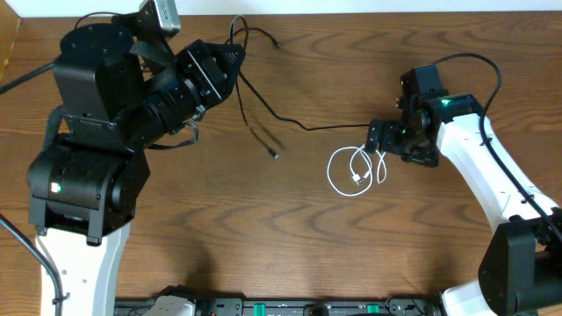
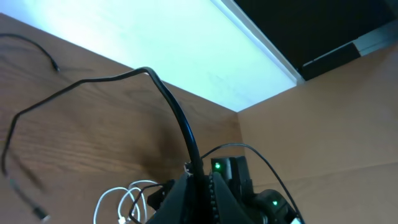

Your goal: Untangle cables

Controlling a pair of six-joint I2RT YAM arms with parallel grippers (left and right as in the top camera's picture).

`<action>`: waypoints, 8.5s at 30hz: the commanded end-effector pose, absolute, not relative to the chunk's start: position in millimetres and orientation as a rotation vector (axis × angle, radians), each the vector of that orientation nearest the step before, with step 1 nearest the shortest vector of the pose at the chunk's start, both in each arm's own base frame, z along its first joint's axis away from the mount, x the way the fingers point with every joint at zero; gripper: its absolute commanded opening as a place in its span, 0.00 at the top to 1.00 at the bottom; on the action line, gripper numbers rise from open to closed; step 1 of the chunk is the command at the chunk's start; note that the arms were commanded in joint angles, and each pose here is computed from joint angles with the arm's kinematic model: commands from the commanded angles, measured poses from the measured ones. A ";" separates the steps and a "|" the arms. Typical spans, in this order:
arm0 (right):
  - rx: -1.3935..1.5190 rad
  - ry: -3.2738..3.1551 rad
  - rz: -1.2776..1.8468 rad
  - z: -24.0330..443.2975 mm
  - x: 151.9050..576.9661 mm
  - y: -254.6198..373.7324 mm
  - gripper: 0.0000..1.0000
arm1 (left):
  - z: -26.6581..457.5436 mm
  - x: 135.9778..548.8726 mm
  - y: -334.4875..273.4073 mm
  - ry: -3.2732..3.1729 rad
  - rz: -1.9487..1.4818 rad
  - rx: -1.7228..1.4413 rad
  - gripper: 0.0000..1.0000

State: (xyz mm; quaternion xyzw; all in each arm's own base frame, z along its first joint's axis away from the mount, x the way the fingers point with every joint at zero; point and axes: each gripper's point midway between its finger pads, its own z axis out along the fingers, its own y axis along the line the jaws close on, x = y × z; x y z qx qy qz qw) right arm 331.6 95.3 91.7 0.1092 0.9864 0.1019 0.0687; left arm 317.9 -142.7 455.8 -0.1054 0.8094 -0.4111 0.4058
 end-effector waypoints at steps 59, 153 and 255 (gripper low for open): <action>-0.946 1.890 0.881 331.4 264.9 202.4 0.13 | 398.0 224.8 -234.4 2.385 -1.313 0.412 0.93; -0.769 1.921 1.163 354.4 261.6 222.0 0.99 | 381.3 278.2 -202.8 2.313 -0.777 0.352 0.29; -0.758 1.747 1.222 397.3 264.8 245.0 0.99 | 362.8 287.1 -221.6 2.431 -1.332 -1.368 0.29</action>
